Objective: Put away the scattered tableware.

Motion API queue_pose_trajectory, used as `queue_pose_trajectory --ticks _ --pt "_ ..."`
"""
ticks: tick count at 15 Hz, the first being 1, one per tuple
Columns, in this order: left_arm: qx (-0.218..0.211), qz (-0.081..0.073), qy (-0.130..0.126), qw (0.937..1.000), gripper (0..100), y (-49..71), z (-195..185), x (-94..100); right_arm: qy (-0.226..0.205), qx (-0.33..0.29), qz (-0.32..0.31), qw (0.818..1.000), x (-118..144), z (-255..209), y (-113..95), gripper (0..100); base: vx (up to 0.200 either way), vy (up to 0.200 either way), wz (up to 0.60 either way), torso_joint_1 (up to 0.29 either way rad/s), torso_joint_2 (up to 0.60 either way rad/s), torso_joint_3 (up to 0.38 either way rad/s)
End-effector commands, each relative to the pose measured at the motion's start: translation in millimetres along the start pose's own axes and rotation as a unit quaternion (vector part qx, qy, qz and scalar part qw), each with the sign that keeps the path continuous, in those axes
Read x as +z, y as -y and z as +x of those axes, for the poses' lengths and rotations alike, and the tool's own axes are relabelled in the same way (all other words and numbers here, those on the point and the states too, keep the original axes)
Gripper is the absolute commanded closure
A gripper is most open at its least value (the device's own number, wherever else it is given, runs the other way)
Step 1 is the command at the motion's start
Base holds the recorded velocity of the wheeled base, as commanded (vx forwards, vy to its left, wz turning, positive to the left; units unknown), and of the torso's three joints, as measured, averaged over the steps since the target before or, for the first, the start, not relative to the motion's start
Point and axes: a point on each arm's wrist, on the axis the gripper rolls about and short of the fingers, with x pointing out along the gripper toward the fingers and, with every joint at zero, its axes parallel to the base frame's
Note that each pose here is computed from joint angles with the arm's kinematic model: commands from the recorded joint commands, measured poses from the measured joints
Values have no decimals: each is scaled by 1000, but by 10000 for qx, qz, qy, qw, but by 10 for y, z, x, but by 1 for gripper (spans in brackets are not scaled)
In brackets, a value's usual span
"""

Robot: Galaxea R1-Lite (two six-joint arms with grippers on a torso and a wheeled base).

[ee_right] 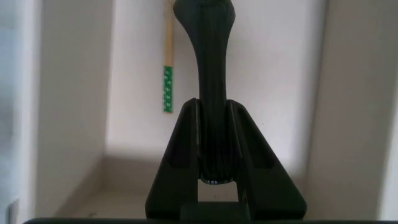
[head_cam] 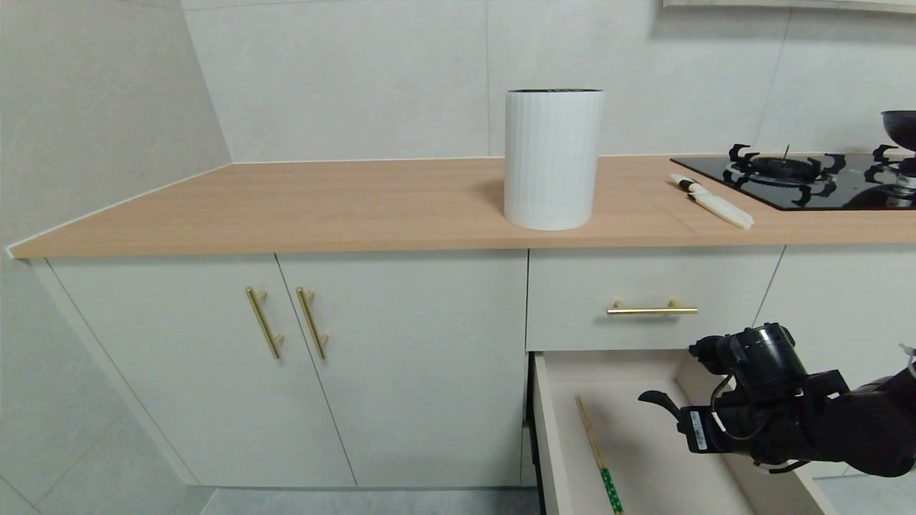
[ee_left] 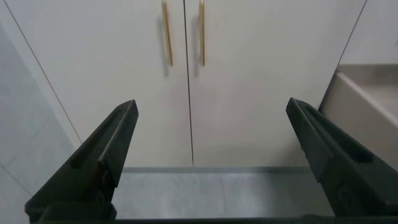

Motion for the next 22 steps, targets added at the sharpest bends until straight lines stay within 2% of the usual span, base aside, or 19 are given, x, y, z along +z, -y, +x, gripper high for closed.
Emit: queue_pose_trajectory --ticks 1,4,10,15,18,22 --pt "4 -1 -1 10000 0 0 0 0 -27 -5 -4 10000 -8 17 -1 100 0 0 0 -115 452 320" --pt "4 -1 -1 10000 0 0 0 0 -19 -3 -3 10000 -3 17 -2 100 0 0 0 -77 393 300" --pt "4 -1 -1 10000 0 0 0 0 26 -64 -1 10000 2 71 -4 100 0 0 0 -15 53 32" --pt "4 -1 -1 10000 0 0 0 0 288 -191 66 9994 -93 538 -4 100 0 0 0 0 0 0" --pt "4 -1 -1 10000 0 0 0 0 45 -372 28 9993 -262 848 25 100 0 0 0 0 0 0" --pt "4 -1 -1 10000 0 0 0 0 -209 -494 -18 9986 -360 1110 26 100 0 0 0 0 0 0"
